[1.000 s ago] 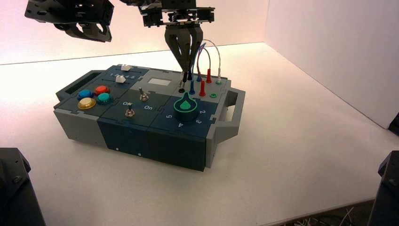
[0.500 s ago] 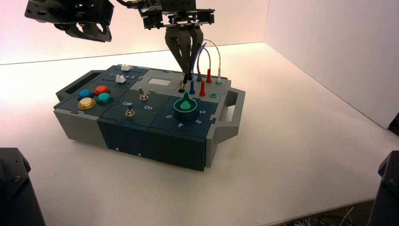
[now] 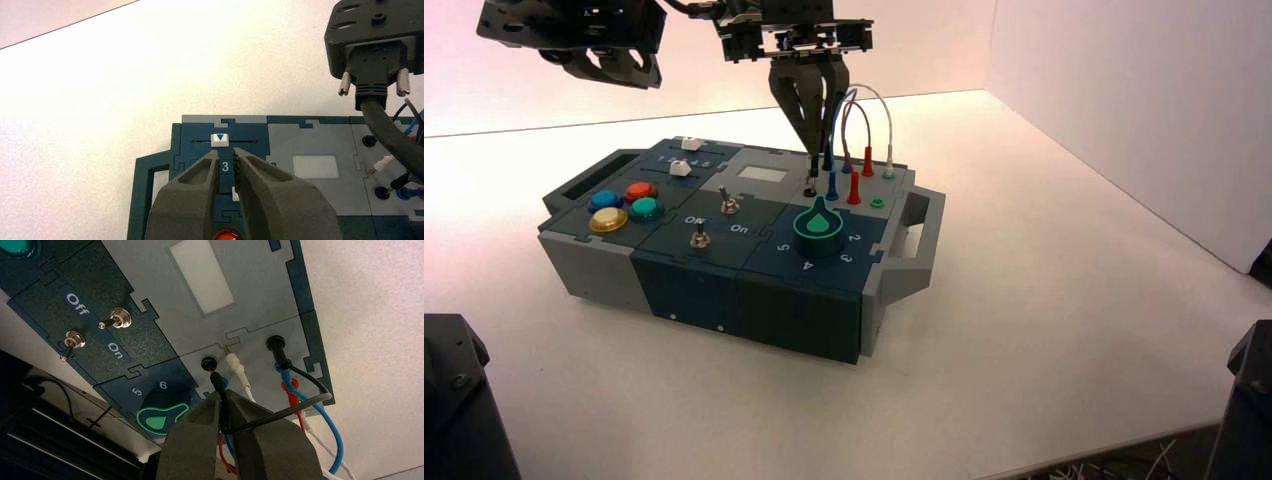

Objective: Insert the black wire.

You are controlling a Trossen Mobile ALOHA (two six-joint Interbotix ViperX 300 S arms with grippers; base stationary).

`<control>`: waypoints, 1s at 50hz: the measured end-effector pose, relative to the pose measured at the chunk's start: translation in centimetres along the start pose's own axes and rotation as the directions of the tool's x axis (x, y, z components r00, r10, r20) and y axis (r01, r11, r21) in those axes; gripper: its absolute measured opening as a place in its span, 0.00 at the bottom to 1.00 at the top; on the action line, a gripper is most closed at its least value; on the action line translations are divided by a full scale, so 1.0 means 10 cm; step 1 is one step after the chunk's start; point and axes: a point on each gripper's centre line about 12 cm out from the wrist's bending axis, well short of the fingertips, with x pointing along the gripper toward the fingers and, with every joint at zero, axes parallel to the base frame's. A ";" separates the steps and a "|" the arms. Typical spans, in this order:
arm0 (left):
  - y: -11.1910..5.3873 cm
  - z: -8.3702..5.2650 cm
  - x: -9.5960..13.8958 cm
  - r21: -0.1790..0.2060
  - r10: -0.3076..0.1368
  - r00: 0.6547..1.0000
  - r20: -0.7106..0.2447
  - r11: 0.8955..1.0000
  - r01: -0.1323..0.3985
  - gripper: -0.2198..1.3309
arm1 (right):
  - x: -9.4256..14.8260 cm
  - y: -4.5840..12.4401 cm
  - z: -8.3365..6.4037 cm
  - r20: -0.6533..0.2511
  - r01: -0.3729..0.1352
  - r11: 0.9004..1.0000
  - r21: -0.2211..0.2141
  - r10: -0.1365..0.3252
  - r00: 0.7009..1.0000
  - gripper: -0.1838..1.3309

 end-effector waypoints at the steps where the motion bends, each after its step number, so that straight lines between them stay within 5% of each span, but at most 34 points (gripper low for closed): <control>1: 0.00 0.00 0.00 0.002 0.000 1.000 0.000 1.000 0.000 0.36 | 0.00 0.00 0.00 0.000 0.002 1.000 0.000 -0.002 1.000 0.07; 50: 0.00 -0.02 0.03 0.001 0.001 1.000 -0.011 1.000 -0.001 0.36 | -0.02 0.01 -0.01 -0.017 -0.001 1.000 -0.002 0.001 1.000 0.07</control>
